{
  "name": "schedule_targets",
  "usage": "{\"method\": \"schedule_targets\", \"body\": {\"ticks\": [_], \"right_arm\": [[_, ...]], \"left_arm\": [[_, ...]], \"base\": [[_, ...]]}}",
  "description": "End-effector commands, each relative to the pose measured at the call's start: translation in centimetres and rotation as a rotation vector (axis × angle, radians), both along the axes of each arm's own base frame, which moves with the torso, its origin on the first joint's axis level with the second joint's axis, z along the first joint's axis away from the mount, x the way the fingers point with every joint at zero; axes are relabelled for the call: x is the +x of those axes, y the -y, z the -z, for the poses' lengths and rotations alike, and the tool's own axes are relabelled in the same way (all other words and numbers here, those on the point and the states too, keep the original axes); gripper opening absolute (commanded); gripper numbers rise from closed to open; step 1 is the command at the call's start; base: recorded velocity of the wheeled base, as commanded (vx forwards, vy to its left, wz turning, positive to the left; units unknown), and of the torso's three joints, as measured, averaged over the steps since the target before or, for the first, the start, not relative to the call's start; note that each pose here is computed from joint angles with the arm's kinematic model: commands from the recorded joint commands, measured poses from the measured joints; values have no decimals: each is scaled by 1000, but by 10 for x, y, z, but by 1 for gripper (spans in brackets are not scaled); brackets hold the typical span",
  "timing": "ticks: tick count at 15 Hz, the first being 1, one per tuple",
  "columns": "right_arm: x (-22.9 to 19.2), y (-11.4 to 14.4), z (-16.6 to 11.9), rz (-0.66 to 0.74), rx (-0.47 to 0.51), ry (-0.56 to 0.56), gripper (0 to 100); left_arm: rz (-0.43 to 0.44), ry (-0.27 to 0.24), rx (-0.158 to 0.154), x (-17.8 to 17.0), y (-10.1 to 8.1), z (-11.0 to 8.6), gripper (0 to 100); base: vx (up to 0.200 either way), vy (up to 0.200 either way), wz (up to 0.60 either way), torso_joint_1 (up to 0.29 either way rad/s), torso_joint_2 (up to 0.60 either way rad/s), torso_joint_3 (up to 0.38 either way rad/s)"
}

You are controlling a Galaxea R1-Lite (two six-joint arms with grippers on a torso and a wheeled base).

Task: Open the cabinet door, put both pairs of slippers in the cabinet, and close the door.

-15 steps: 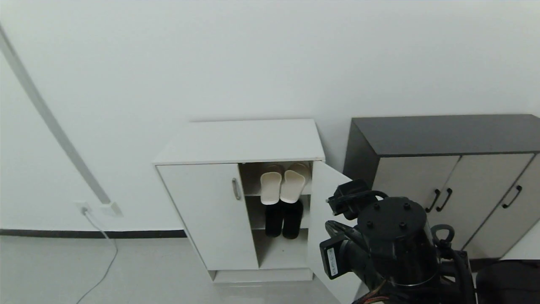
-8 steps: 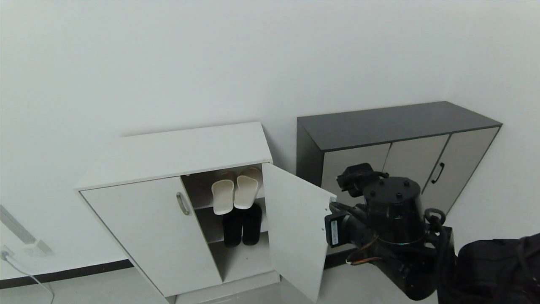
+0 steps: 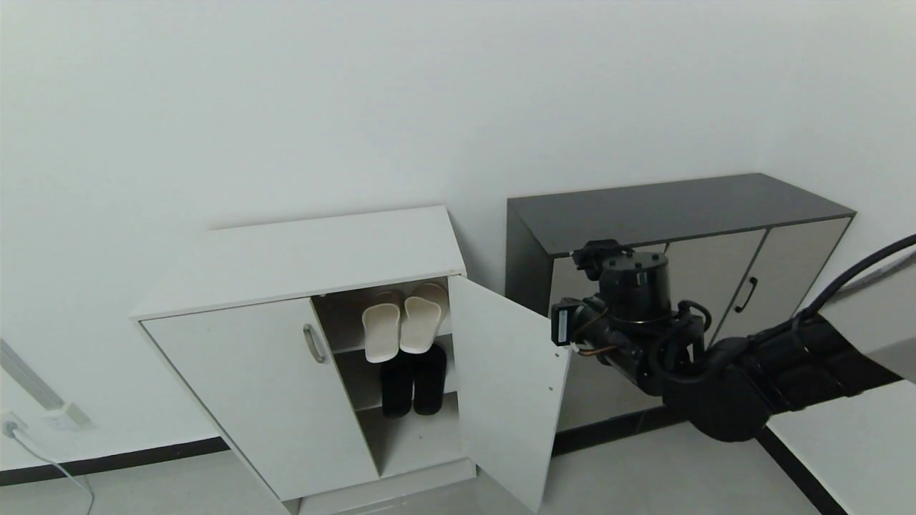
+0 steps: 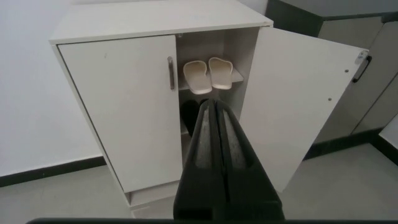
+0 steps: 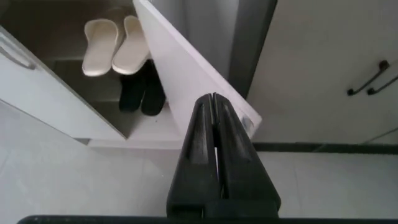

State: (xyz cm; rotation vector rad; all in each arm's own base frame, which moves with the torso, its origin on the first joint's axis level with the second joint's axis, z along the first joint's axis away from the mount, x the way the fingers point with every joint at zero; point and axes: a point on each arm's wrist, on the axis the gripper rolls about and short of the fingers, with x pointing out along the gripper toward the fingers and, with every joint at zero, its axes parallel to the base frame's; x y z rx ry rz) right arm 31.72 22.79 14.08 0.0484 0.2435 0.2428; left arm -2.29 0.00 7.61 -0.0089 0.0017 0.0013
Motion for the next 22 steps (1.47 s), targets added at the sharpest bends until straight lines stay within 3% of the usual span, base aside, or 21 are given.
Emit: {"method": "schedule_targets", "body": {"ticks": [1,9,22], "right_arm": [[26,3,17,28,-7,-17,0],[56,10,43,60,-21,-55,0],[44,1,55,26,-47,-92,0]], "left_arm": [[1,0,0,0,0,0,0],[0,0,0,0,0,0,0],[1,0,0,0,0,0,0]], "base": [[0,0,0,0,0,0],[0,0,0,0,0,0],[0,0,0,0,0,0]]}}
